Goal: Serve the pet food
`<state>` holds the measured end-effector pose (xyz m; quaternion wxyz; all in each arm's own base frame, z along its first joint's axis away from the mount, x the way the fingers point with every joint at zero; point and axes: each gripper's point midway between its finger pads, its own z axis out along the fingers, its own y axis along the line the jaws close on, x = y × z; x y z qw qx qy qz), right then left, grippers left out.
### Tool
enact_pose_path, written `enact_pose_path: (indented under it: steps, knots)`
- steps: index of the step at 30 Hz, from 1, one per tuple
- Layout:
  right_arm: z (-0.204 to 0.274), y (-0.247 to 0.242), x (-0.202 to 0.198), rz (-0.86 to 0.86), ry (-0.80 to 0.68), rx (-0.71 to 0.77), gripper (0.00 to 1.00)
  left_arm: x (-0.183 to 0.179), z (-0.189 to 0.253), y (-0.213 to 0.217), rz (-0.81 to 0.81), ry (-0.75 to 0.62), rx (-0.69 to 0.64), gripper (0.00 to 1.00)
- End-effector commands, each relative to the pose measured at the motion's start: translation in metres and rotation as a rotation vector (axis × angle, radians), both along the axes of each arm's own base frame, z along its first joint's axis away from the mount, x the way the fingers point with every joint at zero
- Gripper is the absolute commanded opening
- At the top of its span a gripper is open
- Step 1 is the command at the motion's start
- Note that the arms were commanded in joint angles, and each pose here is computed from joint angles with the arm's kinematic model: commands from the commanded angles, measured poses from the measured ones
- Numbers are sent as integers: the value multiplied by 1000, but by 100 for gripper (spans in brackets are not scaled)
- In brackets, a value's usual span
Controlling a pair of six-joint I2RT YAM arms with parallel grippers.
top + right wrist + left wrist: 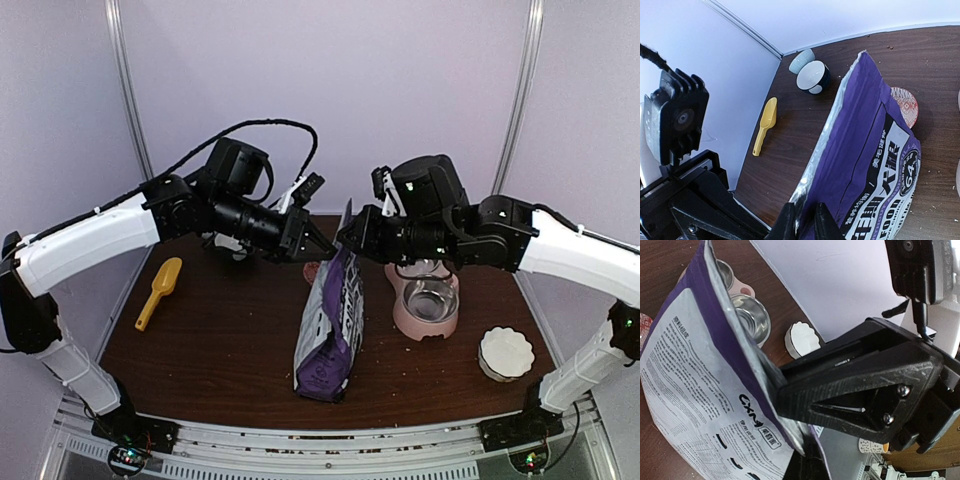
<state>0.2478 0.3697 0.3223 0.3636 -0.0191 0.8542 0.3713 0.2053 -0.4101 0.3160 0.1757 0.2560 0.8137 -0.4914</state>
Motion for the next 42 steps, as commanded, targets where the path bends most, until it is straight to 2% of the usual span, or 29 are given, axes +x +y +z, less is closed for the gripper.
enact_pose_path:
  steps: [1, 12, 22, 25, 28, 29, 42]
  knots:
    - [-30, -7, -12, 1, 64, -81, 15, 3, 1, 4, 35, -34, 5, 0]
    - [-38, -6, -18, 14, 81, -159, 15, 2, 6, 5, 29, -60, -8, 0]
    - [-41, 6, -25, 81, 95, -166, 20, -10, 19, -7, -35, -149, -35, 0]
    - [-44, 8, -26, 90, 97, -175, 16, -10, 22, -7, -33, -171, -36, 0]
    - [-44, 7, -25, 94, 85, -192, 2, -7, 24, -6, -16, -188, -32, 0]
    - [-43, 4, -25, 89, 79, -202, 0, -7, 24, -5, -10, -193, -31, 0]
    - [-32, -35, -17, 14, -54, -381, 0, 14, 28, 13, 154, -227, 20, 0]
